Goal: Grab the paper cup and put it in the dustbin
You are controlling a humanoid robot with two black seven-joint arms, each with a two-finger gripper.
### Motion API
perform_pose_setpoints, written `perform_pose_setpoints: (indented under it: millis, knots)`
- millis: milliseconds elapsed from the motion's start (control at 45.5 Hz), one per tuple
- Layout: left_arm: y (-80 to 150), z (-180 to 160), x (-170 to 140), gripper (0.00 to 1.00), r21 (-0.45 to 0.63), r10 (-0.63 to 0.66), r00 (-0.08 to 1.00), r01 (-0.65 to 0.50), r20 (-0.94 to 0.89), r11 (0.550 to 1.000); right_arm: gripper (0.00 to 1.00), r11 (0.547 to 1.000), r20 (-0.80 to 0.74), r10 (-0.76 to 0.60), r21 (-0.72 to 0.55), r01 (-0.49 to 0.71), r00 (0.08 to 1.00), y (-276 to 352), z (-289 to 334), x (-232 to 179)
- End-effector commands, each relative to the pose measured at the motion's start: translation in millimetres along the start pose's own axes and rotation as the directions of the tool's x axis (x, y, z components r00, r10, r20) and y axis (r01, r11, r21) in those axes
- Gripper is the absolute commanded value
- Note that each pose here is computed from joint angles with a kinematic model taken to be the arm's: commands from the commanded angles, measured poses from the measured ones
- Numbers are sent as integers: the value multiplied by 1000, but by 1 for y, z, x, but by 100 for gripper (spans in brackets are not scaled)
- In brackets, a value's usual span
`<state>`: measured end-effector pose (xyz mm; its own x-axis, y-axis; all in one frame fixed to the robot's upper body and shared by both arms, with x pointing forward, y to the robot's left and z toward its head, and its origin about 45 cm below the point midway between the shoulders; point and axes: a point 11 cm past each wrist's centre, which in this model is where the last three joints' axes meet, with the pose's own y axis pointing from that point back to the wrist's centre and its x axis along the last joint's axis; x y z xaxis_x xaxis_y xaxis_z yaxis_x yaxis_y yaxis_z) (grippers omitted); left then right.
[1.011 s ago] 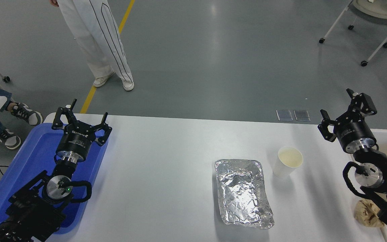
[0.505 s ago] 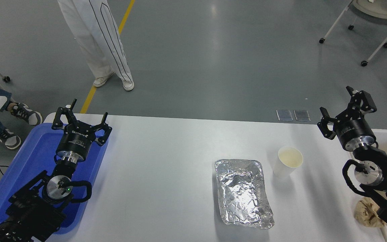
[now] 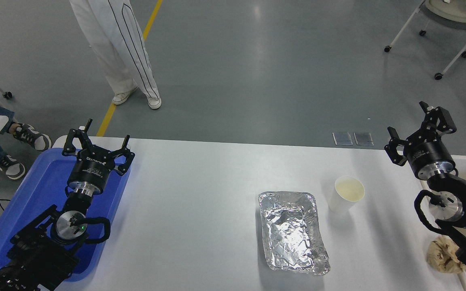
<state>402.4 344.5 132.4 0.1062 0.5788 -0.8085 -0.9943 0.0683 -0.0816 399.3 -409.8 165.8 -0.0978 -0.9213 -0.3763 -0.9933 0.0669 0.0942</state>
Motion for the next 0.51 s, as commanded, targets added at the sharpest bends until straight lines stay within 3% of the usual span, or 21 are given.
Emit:
perform_pose_setpoints:
  millis: [0,374,484]
  knots:
    - [0,0,0,100,0,0,1000,0,0,1000,100,1000,-12,-6,2,6,1000,-3,-3,-3]
    - [0,0,0,100,0,-1,1000,1,-1,1000,100,1000,-29,-13,-7,13,999,-5,-10,-4]
    - [0,0,0,100,0,-1,1000,1,-1,1000,100,998,-107,-21,-55,15,994,2,-8,7]
